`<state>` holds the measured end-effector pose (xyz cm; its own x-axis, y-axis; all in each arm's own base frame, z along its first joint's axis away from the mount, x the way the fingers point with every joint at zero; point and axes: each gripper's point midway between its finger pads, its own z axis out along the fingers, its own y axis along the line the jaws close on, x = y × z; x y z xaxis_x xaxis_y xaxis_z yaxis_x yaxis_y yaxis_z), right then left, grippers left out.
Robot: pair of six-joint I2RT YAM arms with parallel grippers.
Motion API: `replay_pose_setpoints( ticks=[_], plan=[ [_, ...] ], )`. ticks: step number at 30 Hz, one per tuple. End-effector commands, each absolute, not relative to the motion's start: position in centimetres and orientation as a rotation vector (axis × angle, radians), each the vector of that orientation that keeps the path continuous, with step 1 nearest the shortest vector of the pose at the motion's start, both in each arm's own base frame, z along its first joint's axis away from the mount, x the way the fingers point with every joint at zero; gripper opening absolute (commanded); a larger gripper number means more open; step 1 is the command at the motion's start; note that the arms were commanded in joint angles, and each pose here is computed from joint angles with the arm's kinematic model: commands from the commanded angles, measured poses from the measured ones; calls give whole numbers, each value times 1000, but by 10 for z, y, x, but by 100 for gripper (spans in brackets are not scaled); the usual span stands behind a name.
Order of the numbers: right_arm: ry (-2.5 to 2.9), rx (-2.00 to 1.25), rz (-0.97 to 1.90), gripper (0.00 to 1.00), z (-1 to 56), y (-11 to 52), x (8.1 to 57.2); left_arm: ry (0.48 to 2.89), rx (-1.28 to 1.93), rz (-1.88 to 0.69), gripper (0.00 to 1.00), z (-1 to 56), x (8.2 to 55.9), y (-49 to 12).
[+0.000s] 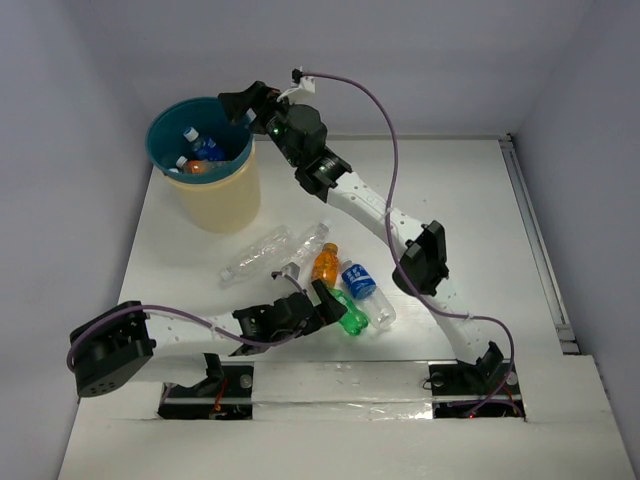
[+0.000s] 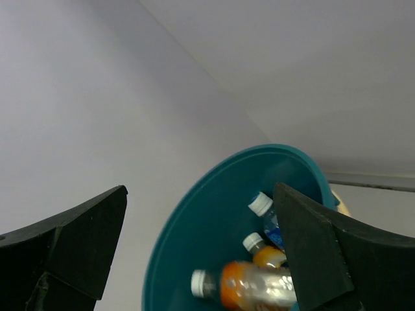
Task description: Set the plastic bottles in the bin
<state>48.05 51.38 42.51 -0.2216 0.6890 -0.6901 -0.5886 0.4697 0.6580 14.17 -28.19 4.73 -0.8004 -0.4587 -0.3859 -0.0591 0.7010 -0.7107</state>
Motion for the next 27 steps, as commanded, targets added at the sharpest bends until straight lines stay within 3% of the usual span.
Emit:
replay_pose_setpoints(
  ticks=[1,5,8,9,11,12,14,17,22,27],
  plan=[
    [1274,26,1157,100,475,495,459,2337,-422,-922,99,54,149,-284],
    [1274,-1,1120,98,481,475,442,2313,-436,-931,99,62,153,-286],
    [1288,-49,1055,87,476,446,419,2303,-442,-918,99,65,156,-286],
    [1299,-49,1031,77,467,425,404,2290,-454,-906,99,68,159,-285],
    [1310,-58,993,67,455,402,387,2286,-473,-881,99,65,161,-282],
    [1309,-57,981,55,452,390,379,2275,-480,-881,99,66,163,-282],
    [1353,-77,957,48,436,363,354,2280,-485,-862,99,62,165,-283],
    [1467,-97,906,47,407,333,329,2279,-484,-851,99,62,168,-289],
    [1633,-102,868,63,352,297,293,2284,-474,-809,99,57,173,-294],
    [1745,-109,854,67,300,263,257,2284,-479,-769,99,51,177,-294]
  ],
)
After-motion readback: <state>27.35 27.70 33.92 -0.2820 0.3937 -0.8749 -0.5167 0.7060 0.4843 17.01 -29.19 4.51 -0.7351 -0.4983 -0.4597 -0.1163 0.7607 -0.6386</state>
